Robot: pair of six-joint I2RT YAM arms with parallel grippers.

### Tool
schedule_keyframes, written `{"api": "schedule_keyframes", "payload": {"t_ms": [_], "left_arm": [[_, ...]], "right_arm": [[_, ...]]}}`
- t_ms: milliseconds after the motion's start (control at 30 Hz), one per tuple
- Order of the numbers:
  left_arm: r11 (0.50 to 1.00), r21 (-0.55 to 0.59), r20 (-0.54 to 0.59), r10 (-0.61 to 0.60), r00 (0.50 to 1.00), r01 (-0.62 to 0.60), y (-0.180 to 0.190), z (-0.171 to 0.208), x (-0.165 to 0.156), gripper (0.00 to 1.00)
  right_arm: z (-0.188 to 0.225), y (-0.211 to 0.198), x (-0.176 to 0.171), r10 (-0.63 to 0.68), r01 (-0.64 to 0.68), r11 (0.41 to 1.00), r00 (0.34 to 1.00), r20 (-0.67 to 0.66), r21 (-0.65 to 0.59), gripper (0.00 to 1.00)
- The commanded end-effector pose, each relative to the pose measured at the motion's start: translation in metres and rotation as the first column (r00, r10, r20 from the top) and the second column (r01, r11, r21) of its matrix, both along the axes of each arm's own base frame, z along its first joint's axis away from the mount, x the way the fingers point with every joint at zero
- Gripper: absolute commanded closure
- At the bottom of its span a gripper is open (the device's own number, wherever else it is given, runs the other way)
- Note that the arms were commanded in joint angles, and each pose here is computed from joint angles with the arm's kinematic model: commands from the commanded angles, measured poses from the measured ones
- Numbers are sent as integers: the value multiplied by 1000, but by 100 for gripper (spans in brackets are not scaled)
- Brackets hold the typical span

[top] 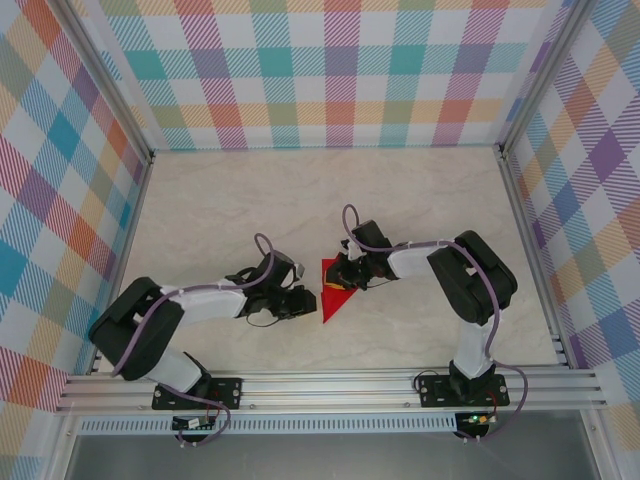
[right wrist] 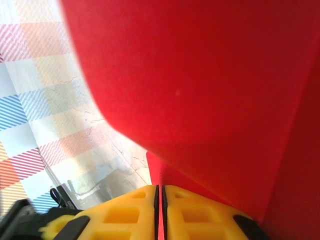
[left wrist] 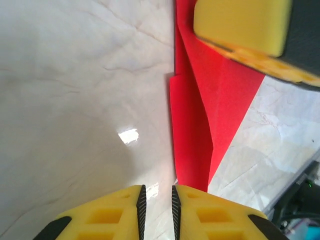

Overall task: Fold a paper plane with a square sheet of paper (pick it up from the middle)
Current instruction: Fourth fold the wing at the center of the table.

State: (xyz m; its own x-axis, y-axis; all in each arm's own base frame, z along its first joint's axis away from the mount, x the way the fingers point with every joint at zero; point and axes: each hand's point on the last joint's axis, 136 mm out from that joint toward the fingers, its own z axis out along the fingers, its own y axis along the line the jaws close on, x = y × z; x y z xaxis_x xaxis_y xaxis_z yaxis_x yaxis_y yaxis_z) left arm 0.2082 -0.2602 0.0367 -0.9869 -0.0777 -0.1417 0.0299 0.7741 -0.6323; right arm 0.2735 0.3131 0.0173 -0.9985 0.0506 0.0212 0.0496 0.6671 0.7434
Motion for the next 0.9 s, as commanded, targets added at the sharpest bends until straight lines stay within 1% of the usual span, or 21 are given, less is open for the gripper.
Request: {"api": "schedule_keyframes", "payload": {"t_ms": [0,100,233,367,633,867], "left_arm": [[998,42,80,35,996,-38,10,20,2,77],[996,-70,125,-41,991,50,-18,45,1,78],[986,-90,127,-126,984,138,-43,49,-1,79],[983,-86,117,-149,982,160,-59,38,4,80],[985,-39,93,-163,982,167,-63,11,10,82],[990,2,25,-143,989,143,-48,-21,-3,84]], "right_arm": [[-36,-23,-17,-33,23,991,997,-74,-129,87],[-38,-24,-17,-38,27,991,996,-77,-130,87],[-39,-24,-19,-39,28,991,996,-82,-132,87],[-40,-26,-20,-42,30,990,996,-83,-139,87],[-44,-26,-22,-41,28,990,995,-92,-135,88],[-47,-27,-23,-40,26,990,994,-100,-141,87]]}}
